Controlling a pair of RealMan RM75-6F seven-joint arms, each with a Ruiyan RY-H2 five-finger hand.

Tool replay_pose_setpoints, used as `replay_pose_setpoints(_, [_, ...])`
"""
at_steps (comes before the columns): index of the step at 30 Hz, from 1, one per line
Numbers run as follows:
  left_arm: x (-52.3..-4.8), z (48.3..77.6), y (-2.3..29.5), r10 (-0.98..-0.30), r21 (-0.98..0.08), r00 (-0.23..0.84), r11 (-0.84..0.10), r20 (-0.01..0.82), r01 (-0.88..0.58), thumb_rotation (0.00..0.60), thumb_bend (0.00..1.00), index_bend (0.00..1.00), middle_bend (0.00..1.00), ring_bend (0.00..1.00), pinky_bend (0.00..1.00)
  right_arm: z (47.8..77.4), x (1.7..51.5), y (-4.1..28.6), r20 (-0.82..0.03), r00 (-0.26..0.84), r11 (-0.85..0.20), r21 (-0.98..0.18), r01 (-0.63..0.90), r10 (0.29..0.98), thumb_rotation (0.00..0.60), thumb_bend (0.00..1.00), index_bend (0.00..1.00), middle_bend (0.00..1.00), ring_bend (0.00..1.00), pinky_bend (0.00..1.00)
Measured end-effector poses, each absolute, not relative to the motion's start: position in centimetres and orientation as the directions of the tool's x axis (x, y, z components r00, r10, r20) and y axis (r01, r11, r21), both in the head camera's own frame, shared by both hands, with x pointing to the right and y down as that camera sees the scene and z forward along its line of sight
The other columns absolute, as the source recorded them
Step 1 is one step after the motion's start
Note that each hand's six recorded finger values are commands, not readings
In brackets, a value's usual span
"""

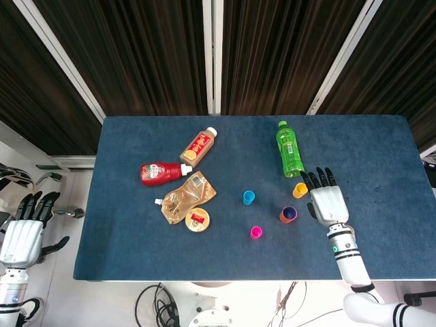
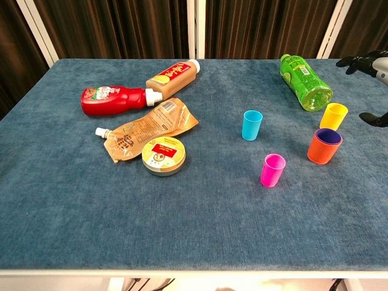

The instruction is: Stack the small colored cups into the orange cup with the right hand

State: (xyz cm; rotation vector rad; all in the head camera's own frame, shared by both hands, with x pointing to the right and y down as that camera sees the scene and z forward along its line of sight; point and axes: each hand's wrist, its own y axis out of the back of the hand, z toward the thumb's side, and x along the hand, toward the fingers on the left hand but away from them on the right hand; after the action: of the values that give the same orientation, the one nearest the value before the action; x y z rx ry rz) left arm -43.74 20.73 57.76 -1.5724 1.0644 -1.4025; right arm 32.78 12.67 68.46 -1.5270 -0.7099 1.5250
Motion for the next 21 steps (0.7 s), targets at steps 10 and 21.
replay_pose_setpoints(10, [-43.9,58.0,20.7,-0.928,-0.923,0.045,-0.372,0.369,-0.097,0.600,0.13,0.08,0.10,0.00,0.06,70.9,32.6,11.6,-0.524,0.065,-0.504,-0.842,-0.195,0.849,0.600,0.29,0.18,0.22,0.00,0.00])
replay_pose_setpoints(21, [-44.0,58.1,20.9,-0.928,-0.923,0.042,-0.373,0.371,-0.094,0.600,0.13,0.08,0.10,0.00,0.06,72.5,32.5,11.8,-0.537,0.048,-0.518,-0.830,-0.206,0.842,0.600,0.31,0.23,0.26,0.00,0.00])
